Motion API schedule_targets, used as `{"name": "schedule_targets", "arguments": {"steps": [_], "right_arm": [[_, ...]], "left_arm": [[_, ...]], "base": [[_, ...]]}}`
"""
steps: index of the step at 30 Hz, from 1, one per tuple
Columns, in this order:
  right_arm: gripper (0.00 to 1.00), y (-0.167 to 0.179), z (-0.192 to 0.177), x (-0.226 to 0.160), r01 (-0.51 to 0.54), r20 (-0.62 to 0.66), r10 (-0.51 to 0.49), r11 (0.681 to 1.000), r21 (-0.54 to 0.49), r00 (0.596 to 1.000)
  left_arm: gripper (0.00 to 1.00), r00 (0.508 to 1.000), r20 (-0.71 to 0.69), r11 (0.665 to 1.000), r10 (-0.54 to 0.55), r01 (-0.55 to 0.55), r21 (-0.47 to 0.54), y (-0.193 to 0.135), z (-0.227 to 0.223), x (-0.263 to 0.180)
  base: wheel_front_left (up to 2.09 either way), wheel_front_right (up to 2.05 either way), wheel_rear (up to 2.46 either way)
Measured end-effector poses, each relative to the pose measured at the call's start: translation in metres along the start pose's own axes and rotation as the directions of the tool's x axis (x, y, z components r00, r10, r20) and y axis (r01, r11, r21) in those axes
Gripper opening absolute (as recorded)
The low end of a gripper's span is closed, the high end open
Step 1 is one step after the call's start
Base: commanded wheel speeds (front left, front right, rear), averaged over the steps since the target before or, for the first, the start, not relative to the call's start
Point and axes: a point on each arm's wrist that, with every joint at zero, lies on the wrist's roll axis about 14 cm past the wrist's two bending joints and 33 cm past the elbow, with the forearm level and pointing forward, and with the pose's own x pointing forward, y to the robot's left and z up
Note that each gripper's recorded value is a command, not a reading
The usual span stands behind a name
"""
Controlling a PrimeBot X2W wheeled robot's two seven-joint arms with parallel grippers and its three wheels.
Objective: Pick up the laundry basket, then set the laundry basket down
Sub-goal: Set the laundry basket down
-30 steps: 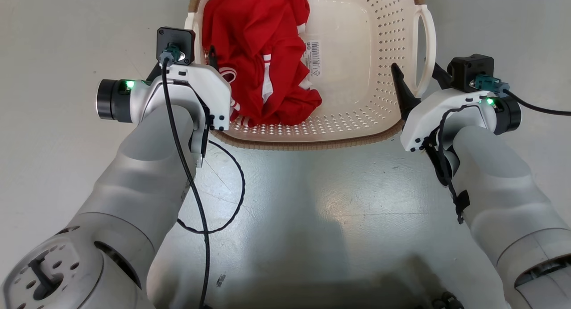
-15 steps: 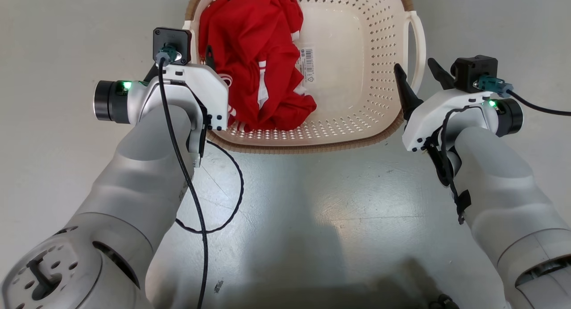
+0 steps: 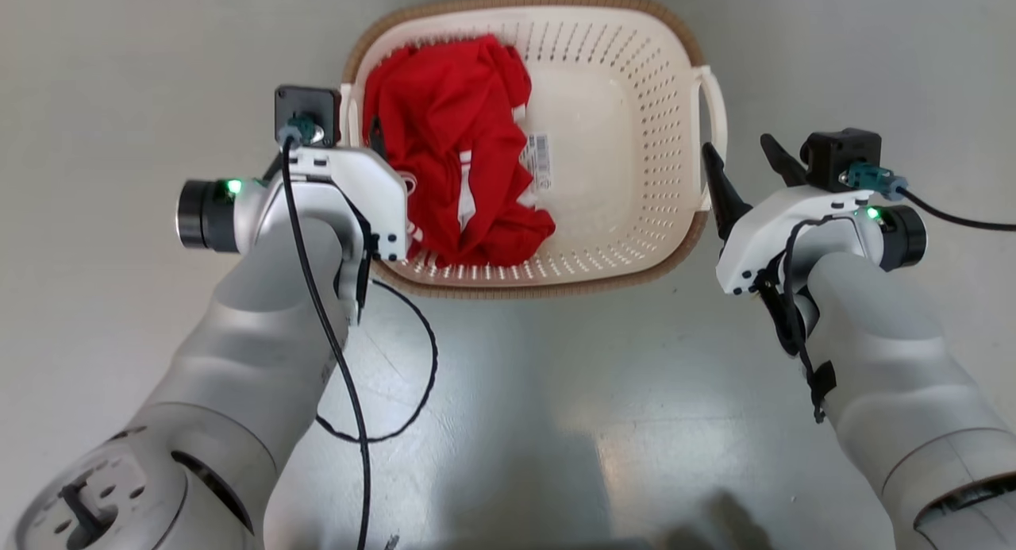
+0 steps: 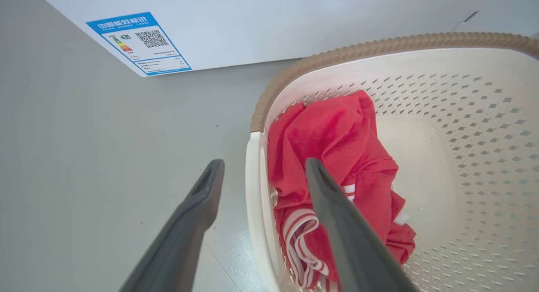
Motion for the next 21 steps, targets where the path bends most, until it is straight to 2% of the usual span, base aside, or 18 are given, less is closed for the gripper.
{"name": "schedule_targets", "arguments": {"steps": [10, 21], "right_arm": [[1.00, 0.003, 0.034, -0.036, 0.008, 0.104, -0.007, 1.000, -0.012, 0.995], [1.00, 0.009, 0.073, -0.094, 0.020, 0.266, -0.008, 0.999, -0.041, 0.964]], "left_arm": [[1.00, 0.996, 0.082, 0.997, -0.024, 0.029, -0.071, -0.012, 0.028, -0.039], [1.00, 0.975, 0.221, 0.989, -0.010, 0.042, -0.144, -0.008, 0.059, -0.099]], "base": [[0.00, 0.00, 0.00], [0.00, 0.00, 0.00]]}}
